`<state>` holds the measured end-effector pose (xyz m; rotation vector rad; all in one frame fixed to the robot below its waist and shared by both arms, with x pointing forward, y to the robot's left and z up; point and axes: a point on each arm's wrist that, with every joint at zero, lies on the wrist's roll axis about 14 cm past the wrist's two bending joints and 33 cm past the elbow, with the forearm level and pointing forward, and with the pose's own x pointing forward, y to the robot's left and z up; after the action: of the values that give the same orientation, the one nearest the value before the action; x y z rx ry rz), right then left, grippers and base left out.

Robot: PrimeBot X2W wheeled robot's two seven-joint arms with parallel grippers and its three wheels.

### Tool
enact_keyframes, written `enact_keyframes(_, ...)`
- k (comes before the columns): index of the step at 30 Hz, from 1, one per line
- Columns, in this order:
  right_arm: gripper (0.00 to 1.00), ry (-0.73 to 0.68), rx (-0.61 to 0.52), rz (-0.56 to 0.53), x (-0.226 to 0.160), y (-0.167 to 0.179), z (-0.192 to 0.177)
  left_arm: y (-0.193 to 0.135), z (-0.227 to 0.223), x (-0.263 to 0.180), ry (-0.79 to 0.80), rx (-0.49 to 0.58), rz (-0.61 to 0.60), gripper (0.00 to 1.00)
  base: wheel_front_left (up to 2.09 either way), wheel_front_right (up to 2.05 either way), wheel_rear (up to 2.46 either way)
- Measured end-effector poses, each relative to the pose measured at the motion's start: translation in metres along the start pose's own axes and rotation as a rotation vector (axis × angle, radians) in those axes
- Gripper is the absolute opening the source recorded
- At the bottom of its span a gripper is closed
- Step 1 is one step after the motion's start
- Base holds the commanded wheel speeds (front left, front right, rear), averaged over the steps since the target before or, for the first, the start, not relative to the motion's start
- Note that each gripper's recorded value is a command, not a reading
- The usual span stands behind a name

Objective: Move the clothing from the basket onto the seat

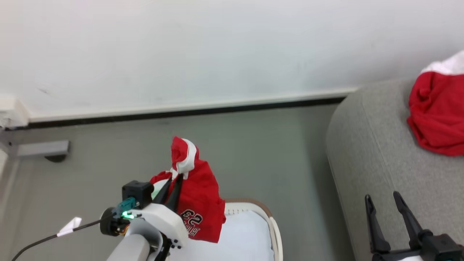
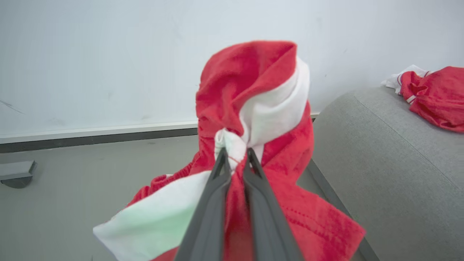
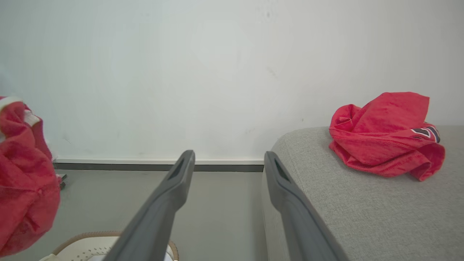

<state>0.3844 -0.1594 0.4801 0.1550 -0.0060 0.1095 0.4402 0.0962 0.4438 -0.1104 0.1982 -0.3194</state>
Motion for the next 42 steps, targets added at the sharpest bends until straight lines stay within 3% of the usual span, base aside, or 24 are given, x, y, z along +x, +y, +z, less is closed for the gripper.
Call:
enact_keyframes(10,1.00,-0.053,-0.012,0.047,-0.027,0.018,0.019,-0.015,0.108,-0.042,-0.280,0.038,0.011,0.00,0.00,0.00,0.00)
enact_keyframes(22,1.00,-0.050,-0.013,0.089,-0.050,0.034,0.015,-0.049,0.187,-0.086,-0.475,0.090,-0.058,0.00,0.00,0.00,0.00)
enact_keyframes(34,1.00,-0.065,-0.006,0.122,-0.053,0.046,0.019,-0.060,0.189,-0.094,-0.474,0.095,-0.076,0.00,0.00,0.00,0.00)
enact_keyframes(42,1.00,-0.105,-0.050,0.389,-0.042,0.115,0.037,-0.066,0.184,-0.089,-0.454,0.095,-0.098,0.00,0.00,0.00,0.00)
